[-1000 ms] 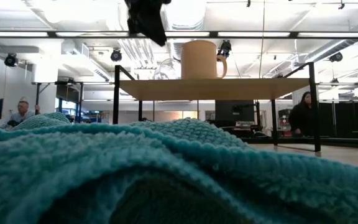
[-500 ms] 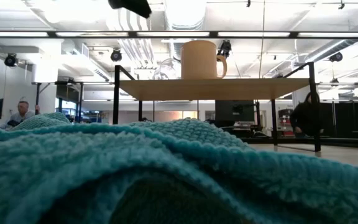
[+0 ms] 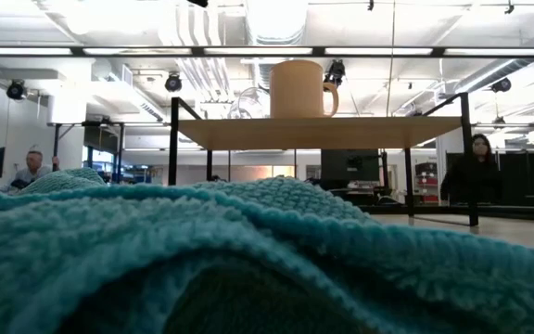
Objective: Stack small to large cups/mugs on shelf
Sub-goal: Put the transparent mug on the shelf
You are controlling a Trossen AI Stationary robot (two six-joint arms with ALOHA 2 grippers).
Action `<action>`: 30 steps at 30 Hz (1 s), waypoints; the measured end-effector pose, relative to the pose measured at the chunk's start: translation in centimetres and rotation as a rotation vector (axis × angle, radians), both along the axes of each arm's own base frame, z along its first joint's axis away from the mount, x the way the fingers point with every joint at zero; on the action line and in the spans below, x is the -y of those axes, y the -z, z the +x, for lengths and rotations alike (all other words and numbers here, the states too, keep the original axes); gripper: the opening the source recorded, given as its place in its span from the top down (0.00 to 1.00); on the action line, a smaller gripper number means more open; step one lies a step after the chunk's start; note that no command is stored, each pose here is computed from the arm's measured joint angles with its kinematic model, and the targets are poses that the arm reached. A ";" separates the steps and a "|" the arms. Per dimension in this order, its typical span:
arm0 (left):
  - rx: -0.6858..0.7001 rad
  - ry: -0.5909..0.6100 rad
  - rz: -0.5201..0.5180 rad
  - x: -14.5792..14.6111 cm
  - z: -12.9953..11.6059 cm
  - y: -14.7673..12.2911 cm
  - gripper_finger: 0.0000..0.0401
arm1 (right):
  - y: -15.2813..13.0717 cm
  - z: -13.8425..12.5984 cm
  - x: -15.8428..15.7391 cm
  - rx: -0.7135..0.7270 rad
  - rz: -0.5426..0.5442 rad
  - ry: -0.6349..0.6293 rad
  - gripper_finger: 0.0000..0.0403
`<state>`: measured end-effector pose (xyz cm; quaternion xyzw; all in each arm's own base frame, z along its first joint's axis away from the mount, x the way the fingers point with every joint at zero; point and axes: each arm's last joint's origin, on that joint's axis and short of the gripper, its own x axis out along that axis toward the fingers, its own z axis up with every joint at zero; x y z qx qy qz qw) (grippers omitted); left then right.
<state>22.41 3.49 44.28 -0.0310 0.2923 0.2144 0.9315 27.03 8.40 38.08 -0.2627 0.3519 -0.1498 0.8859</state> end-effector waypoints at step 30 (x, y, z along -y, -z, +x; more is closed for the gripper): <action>-0.083 0.001 -0.008 0.0 -0.2 0.8 0.80 | -1.2 8.2 1.9 -0.212 -0.021 0.218 0.74</action>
